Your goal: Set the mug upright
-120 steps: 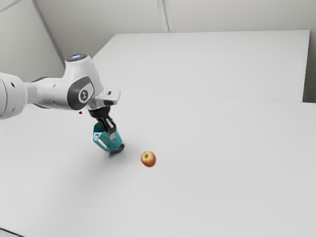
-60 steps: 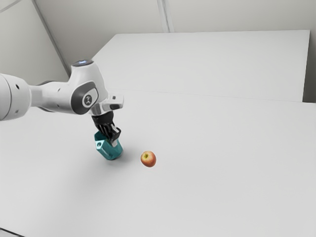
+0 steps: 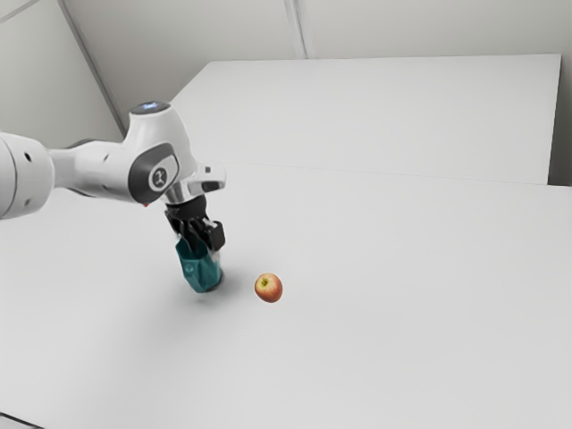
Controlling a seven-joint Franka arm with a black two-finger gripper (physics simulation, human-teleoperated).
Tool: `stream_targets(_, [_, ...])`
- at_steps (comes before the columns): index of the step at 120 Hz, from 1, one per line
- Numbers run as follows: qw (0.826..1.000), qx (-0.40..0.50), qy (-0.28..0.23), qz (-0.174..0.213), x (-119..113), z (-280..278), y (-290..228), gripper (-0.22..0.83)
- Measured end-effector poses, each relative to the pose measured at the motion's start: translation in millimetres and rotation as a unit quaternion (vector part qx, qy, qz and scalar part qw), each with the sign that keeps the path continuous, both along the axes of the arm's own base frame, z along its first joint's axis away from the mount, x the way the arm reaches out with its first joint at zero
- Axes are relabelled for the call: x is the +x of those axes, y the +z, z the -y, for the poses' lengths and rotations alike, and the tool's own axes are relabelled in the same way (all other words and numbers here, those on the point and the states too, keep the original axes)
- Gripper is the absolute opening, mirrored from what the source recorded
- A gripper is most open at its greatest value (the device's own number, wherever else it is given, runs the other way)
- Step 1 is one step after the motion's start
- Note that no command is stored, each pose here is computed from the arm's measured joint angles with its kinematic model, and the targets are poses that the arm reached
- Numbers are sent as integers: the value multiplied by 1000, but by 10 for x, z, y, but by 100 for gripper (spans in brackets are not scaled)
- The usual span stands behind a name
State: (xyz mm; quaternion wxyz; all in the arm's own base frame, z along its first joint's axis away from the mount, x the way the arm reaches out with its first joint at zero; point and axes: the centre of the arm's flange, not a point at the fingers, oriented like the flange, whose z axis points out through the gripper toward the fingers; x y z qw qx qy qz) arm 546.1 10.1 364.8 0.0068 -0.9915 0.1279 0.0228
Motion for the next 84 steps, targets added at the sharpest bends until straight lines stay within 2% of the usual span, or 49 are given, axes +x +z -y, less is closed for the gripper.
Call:
stream_targets(24, [999,18,-4,32,-9,187,504,47])
stream_targets(39, [999,18,-9,51,121,339,971,53])
stream_targets(54, [997,13,-15,70,243,500,1449,57])
stream_targets(84, [996,8,-21,86,298,774,2331,60])
